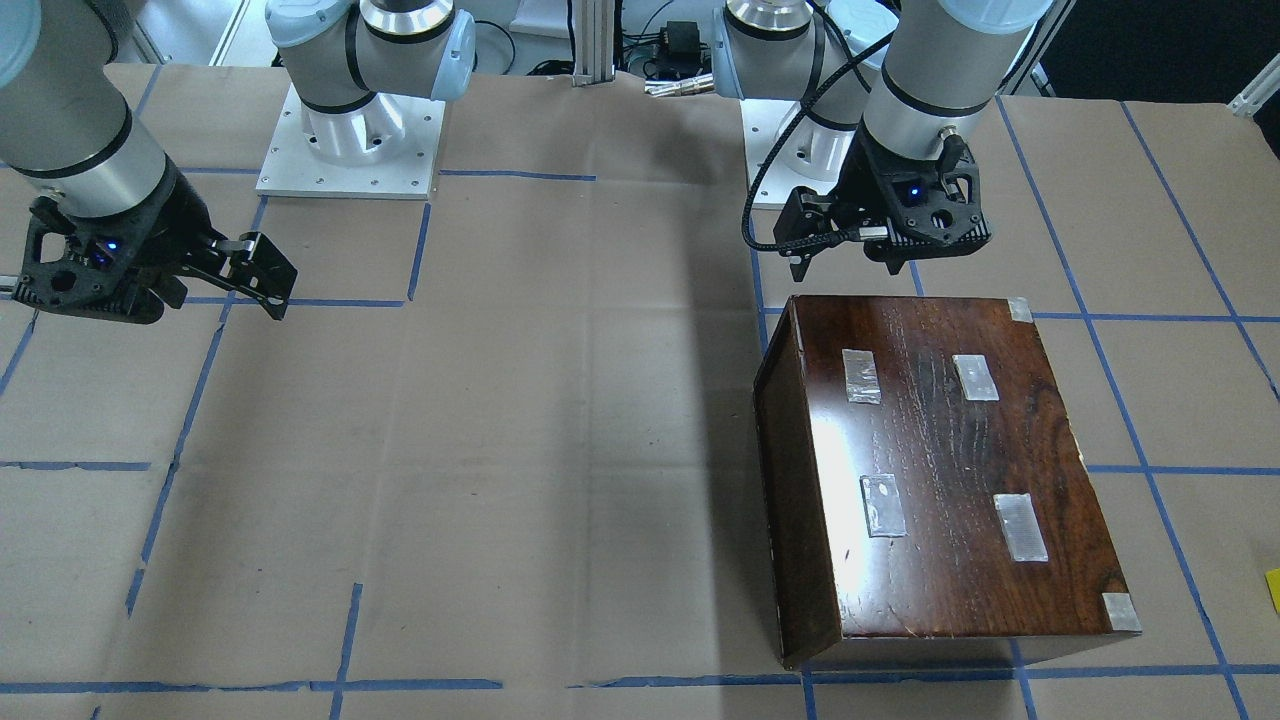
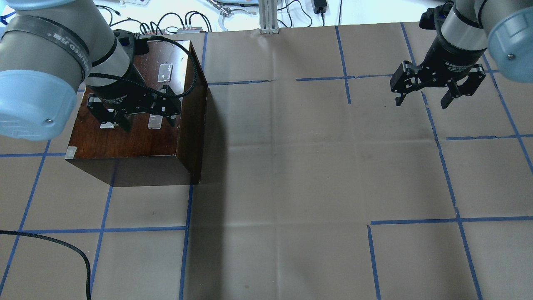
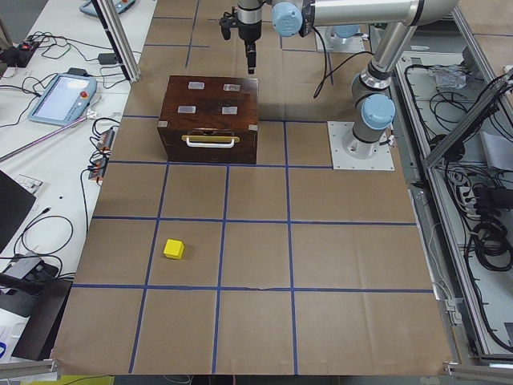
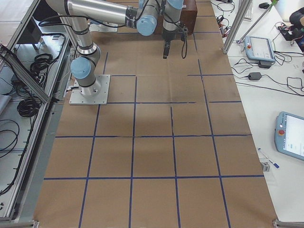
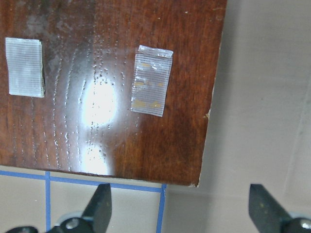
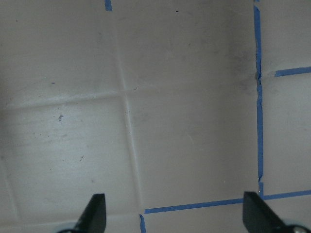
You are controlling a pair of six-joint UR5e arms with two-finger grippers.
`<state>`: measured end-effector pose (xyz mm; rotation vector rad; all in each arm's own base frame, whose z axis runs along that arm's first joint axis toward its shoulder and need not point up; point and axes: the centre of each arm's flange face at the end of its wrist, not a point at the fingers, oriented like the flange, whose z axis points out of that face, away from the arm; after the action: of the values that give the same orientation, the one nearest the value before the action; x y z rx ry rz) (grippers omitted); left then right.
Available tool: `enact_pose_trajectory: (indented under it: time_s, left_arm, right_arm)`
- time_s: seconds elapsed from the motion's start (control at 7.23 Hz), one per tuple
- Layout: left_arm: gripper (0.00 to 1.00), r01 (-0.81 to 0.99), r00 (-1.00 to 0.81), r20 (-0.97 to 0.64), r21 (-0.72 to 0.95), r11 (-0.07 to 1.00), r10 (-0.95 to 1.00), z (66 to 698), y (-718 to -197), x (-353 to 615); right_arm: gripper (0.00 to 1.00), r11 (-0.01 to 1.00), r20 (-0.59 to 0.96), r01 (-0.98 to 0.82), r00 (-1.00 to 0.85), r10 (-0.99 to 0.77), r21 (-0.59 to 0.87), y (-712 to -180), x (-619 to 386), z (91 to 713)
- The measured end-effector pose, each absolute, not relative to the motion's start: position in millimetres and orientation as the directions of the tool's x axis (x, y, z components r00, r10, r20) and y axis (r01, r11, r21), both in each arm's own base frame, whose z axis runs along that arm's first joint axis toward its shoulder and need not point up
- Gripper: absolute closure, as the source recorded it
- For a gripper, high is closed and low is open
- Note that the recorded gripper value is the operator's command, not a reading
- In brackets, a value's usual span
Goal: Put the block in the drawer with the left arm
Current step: 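Move the left gripper off the cabinet top toward the yellow cube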
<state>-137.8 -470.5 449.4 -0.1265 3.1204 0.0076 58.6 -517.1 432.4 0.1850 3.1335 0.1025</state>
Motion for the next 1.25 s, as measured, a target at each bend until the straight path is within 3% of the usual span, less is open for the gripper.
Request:
enact_pose_trajectory:
  time_s: [0.83, 1.25]
  left_arm:
    - [0.01, 0.038, -0.999, -0.029, -0.018, 0.999, 0.038, 460.3, -473.1, -127.4]
    - [0.01, -0.025, -0.999, -0.030, -0.008, 1.000, -0.025, 457.6, -491.1, -46.1]
  right_arm:
    - [0.00, 0.991, 0.003, 0.118, -0.993, 0.118, 0.065, -517.1, 58.6, 432.4]
    - [0.00, 0.991, 0.003, 0.118, -0.993, 0.118, 0.065, -517.2, 58.6, 432.5]
